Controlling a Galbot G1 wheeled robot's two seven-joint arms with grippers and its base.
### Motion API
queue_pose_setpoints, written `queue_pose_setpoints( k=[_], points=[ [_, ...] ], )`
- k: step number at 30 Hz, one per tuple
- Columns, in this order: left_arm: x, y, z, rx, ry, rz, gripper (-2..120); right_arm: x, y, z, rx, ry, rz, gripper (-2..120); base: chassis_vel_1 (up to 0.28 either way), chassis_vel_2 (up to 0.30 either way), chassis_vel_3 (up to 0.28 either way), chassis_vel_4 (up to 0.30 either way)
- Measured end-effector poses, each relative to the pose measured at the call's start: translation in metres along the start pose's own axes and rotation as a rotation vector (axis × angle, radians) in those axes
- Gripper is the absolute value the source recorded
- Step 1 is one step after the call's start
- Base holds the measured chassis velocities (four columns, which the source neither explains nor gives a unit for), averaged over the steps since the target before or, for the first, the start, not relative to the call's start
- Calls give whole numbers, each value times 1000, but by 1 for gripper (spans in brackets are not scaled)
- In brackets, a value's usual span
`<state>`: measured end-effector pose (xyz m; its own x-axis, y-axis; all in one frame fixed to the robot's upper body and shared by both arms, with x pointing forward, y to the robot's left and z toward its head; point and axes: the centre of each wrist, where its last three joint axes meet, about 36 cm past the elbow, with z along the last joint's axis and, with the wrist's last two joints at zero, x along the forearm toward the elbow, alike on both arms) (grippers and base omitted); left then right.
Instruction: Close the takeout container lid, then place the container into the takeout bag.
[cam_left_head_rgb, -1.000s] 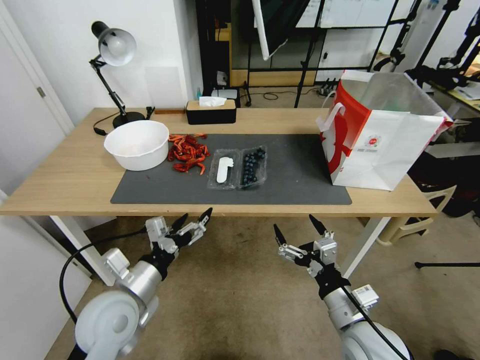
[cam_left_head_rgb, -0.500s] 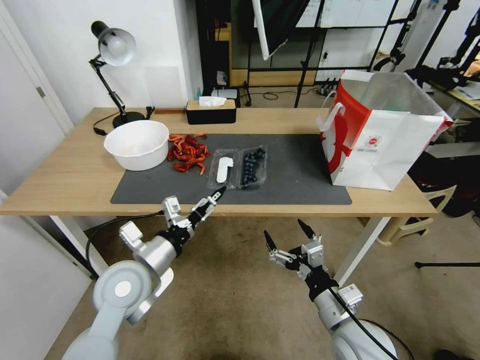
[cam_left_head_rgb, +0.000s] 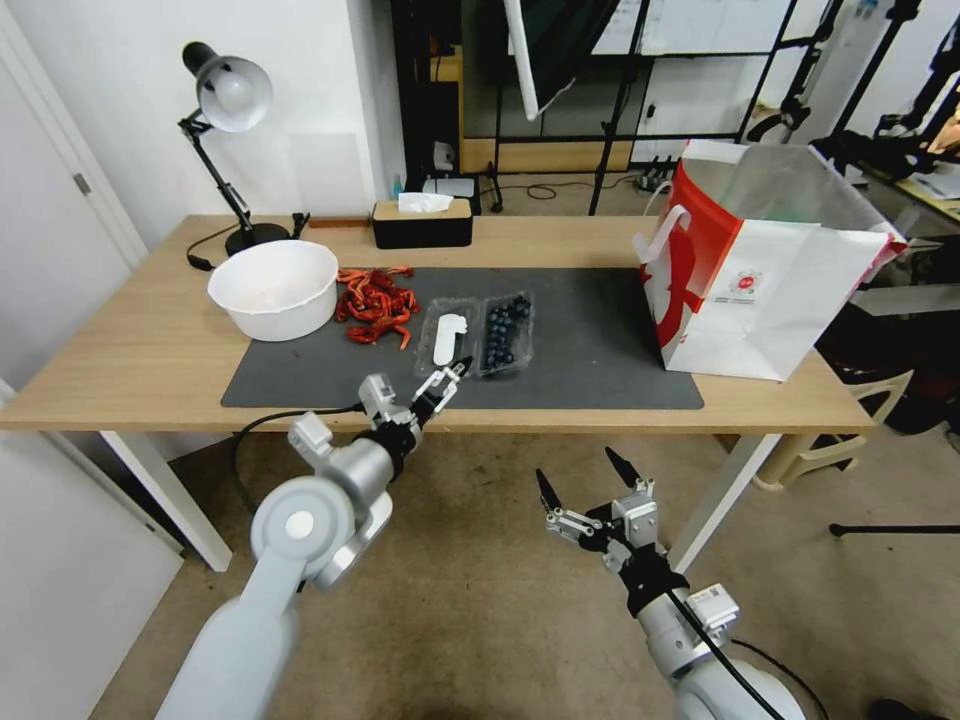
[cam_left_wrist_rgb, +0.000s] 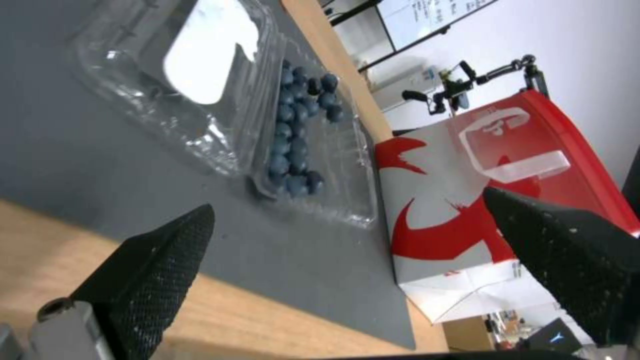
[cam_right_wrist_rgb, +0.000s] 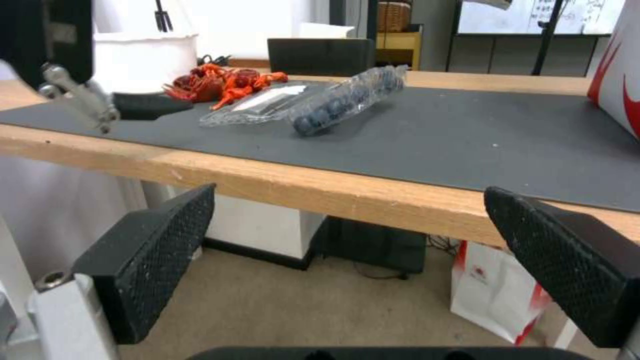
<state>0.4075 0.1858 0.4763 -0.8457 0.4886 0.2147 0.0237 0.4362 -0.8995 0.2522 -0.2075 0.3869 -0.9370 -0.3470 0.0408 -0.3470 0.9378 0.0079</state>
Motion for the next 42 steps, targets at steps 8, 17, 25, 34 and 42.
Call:
queue_pose_setpoints(
  k=[8, 17, 25, 34, 42],
  points=[
    [-28, -17, -14, 75, 43, -41, 100, 1, 1, 1, 3, 2, 11, 100, 0, 0, 0, 0],
    [-48, -15, -17, 84, 70, -87, 100, 0, 0, 2, 4, 3, 23, 100, 0, 0, 0, 0],
    [-58, -13, -20, 89, 69, -95, 100, -1, -1, 2, 5, 4, 30, 100, 0, 0, 0, 0],
    [-62, -9, -21, 92, 69, -108, 100, -4, -2, 2, 5, 1, 29, 100, 0, 0, 0, 0],
    [-67, -5, -24, 95, 63, -124, 100, -3, 1, 2, 2, 4, 26, 100, 0, 0, 0, 0]
  ],
)
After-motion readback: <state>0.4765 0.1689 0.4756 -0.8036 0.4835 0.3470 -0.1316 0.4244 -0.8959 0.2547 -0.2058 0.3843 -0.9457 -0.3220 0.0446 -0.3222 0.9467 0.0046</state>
